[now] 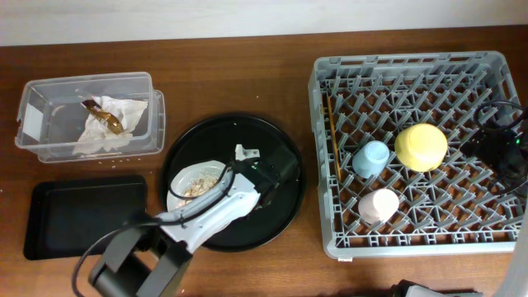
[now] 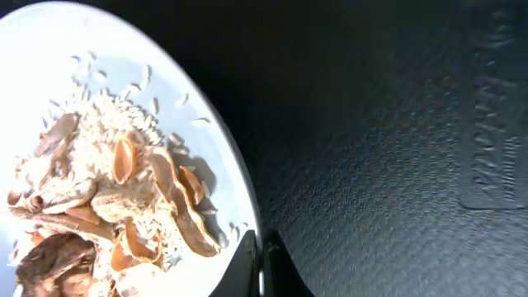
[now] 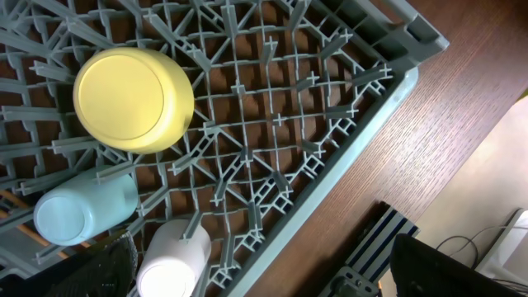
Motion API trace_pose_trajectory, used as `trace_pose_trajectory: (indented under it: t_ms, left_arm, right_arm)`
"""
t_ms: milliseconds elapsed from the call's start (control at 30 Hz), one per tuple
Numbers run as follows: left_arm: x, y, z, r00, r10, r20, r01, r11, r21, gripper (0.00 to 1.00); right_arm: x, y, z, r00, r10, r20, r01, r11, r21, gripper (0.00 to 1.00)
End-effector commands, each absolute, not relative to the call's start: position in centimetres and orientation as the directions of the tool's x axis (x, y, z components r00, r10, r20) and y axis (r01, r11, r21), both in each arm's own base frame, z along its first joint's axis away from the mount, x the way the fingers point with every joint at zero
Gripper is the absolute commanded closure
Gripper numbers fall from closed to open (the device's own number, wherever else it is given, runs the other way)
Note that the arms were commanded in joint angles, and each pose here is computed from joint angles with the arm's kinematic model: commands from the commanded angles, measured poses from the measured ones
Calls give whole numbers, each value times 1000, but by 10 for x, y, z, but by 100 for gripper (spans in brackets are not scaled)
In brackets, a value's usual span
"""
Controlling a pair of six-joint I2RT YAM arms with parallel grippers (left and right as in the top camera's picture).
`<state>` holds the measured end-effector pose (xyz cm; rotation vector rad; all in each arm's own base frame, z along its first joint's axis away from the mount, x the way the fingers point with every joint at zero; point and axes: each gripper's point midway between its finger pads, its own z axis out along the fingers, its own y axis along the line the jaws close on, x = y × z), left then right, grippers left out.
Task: Sort waste into correct bins and load items into the dishwasher rack
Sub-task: 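Carry the plate over the small black tray and tip scraps out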
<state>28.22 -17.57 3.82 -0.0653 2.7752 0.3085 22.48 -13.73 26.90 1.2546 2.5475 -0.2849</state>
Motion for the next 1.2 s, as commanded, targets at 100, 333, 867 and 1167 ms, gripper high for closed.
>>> trace_pose_trajectory:
  t_ms: [100, 333, 867, 1167]
  left_arm:
    - [281, -168, 121, -863, -97, -497, -141, 989, 52, 99]
    - [280, -131, 166, -809, -216, -546, -225, 973, -51, 99]
    - [325, 93, 193, -457, -641, -617, -723, 671, -162, 99]
    - [337, 108, 199, -387, -796, -465, -662, 591, -461, 100]
  right_arm:
    - [224, -139, 269, -565, 752, -340, 809, 586, -48, 1]
    - [224, -139, 269, -565, 752, -340, 809, 586, -48, 1]
    - [224, -139, 269, -565, 752, -340, 809, 586, -48, 1]
    - [224, -139, 269, -565, 752, -340, 809, 586, -48, 1]
